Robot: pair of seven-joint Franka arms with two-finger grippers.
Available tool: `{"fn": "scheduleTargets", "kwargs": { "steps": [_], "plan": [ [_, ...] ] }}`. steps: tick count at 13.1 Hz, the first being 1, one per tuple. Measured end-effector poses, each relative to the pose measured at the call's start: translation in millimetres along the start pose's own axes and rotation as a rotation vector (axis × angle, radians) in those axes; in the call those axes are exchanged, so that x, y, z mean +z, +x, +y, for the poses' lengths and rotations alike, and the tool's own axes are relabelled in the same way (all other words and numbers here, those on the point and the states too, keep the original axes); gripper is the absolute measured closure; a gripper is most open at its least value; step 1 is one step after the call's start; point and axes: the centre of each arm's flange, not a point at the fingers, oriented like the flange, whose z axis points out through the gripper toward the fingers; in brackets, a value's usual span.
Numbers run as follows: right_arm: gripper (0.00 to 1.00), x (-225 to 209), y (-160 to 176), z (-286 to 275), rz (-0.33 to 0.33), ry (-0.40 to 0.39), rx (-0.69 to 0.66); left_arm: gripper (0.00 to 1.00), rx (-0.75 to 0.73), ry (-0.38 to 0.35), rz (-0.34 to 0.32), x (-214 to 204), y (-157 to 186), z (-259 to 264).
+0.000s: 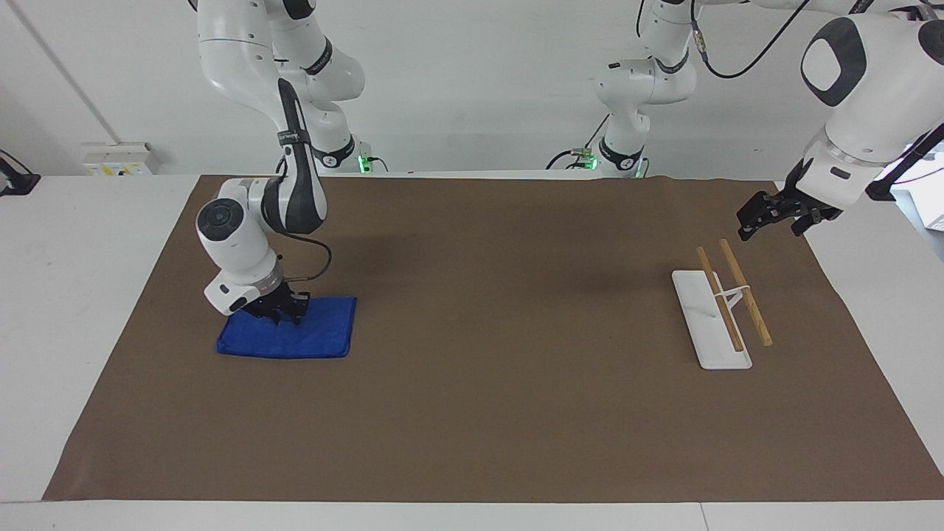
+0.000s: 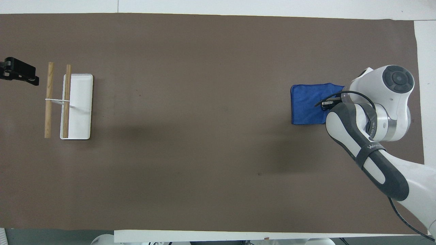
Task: Right arm passes towel to left arm to hang
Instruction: 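Reach the right gripper down to the blue towel's near edge, then grasp the blue towel with the right gripper and lift it, then carry the towel toward center with the right gripper while the left gripper approaches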
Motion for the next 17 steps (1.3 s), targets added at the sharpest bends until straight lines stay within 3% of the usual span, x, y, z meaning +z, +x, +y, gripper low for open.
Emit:
{"fn": "scheduleTargets", "kwargs": {
  "steps": [1, 2, 4, 6, 8, 10, 12, 15, 17],
  "plan": [
    [0.88, -0.1, 0.0, -0.3, 0.0, 0.0, -0.001, 0.0, 0.004, 0.0, 0.007, -0.7, 0.7, 1.5],
    [0.92, -0.7, 0.3, -1.6, -0.003, 0.001, -0.004, 0.0, 0.009, -0.001, 0.017, -1.7, 1.7, 4.4],
    [0.92, -9.8, 4.4, -8.4, -0.034, 0.003, -0.016, 0.0, 0.018, -0.001, 0.035, -3.4, 3.3, 9.5],
    [0.92, -47.1, 20.4, -25.2, -0.07, 0.018, -0.037, 0.0, 0.014, -0.001, 0.04, -3.9, 3.9, 7.7],
    [0.92, -98.9, 35.2, -54.7, -0.086, 0.114, 0.0, 0.0, -0.072, -0.004, 0.051, -1.5, 5.6, 5.9],
    [0.92, -138.6, 42.0, -89.2, -0.092, 0.228, 0.087, 0.0, -0.275, -0.032, 0.126, 11.9, 12.0, 26.3],
    [0.92, -156.2, 40.4, -136.9, -0.127, 0.353, 0.226, 0.0, -0.443, -0.084, 0.195, 36.8, 7.8, 91.9],
    [0.92, -164.3, 24.7, -227.1, -0.213, 0.462, 0.425, 0.0, -0.657, -0.156, 0.191, 54.1, -24.4, 208.0],
    [0.92, -168.1, 15.7, -271.8, -0.279, 0.539, 0.582, 0.0, -0.798, -0.242, 0.174, 58.3, -46.9, 269.5]
  ]
}}
